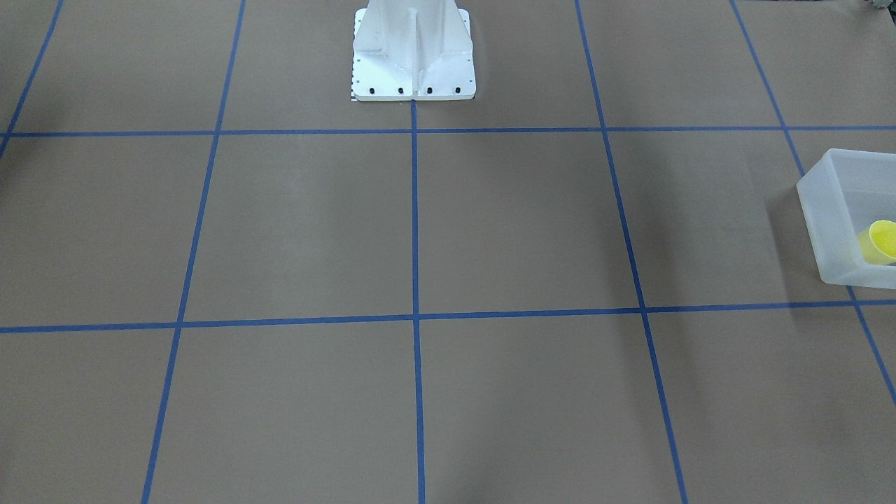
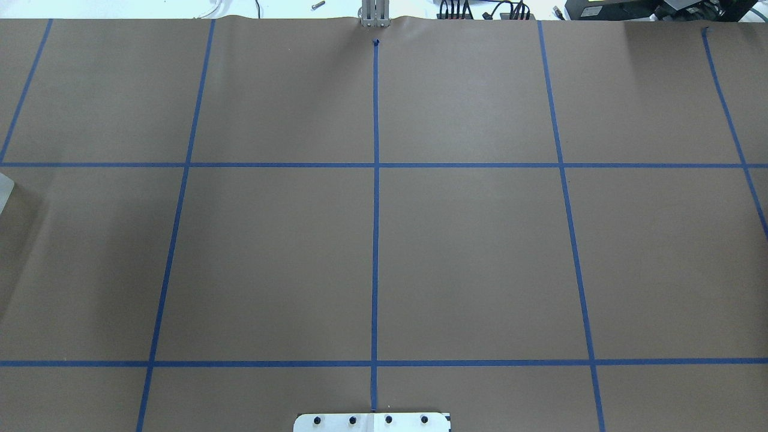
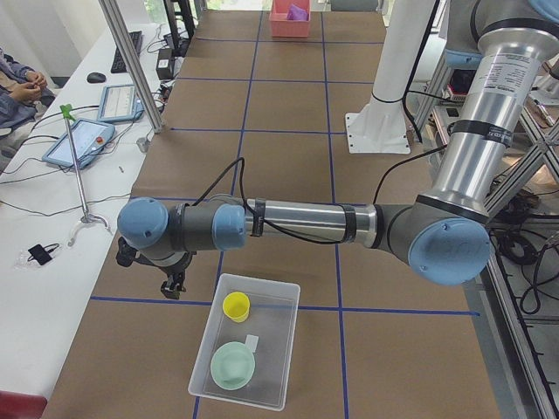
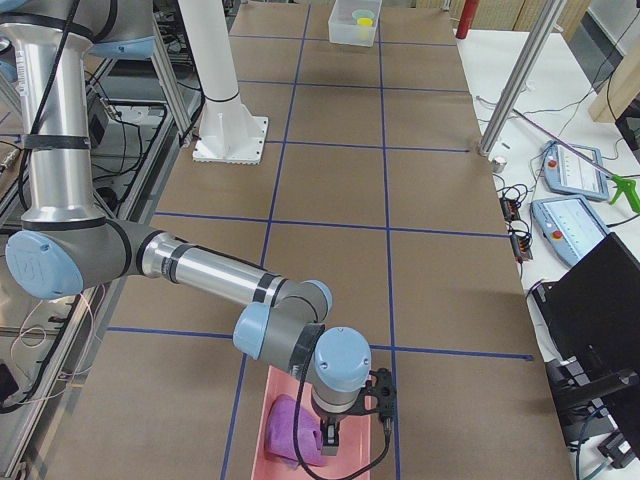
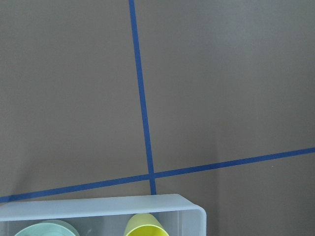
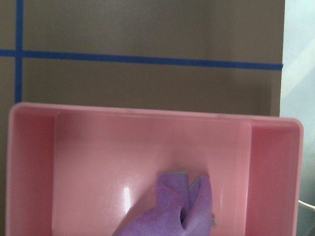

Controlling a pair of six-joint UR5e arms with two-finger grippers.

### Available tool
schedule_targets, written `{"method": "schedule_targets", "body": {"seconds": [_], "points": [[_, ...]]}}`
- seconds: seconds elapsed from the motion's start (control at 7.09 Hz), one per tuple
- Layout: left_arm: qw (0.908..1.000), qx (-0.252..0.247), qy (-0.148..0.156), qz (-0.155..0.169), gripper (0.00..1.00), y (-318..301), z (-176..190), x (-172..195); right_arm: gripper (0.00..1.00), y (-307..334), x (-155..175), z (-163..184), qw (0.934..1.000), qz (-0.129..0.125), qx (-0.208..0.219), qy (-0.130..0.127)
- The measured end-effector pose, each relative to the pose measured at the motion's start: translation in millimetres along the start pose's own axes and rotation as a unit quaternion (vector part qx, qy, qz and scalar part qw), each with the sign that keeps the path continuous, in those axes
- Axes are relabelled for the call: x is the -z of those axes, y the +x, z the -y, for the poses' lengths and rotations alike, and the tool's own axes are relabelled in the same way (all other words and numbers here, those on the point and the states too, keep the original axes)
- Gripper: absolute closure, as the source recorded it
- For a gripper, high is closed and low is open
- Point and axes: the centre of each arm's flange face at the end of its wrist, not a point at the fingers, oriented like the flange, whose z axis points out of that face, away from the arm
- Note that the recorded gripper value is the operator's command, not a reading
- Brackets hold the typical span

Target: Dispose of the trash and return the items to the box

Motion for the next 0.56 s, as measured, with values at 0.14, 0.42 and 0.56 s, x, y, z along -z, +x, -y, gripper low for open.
{"method": "schedule_targets", "body": {"seconds": [0.14,0.42,0.56], "points": [[1.0,-0.003,0.001,0.009,0.01,30,-2,17,0.0,-14,14,9,0.9997,0.017,0.0,0.02],[0.999,-0.011,-0.006,0.043,0.02,111,-21,23,0.0,-54,24,26,0.9979,0.05,-0.017,0.038],[0.9976,-0.015,-0.014,0.066,0.02,134,-39,13,0.0,-74,25,34,0.9976,0.055,-0.016,0.038]]}}
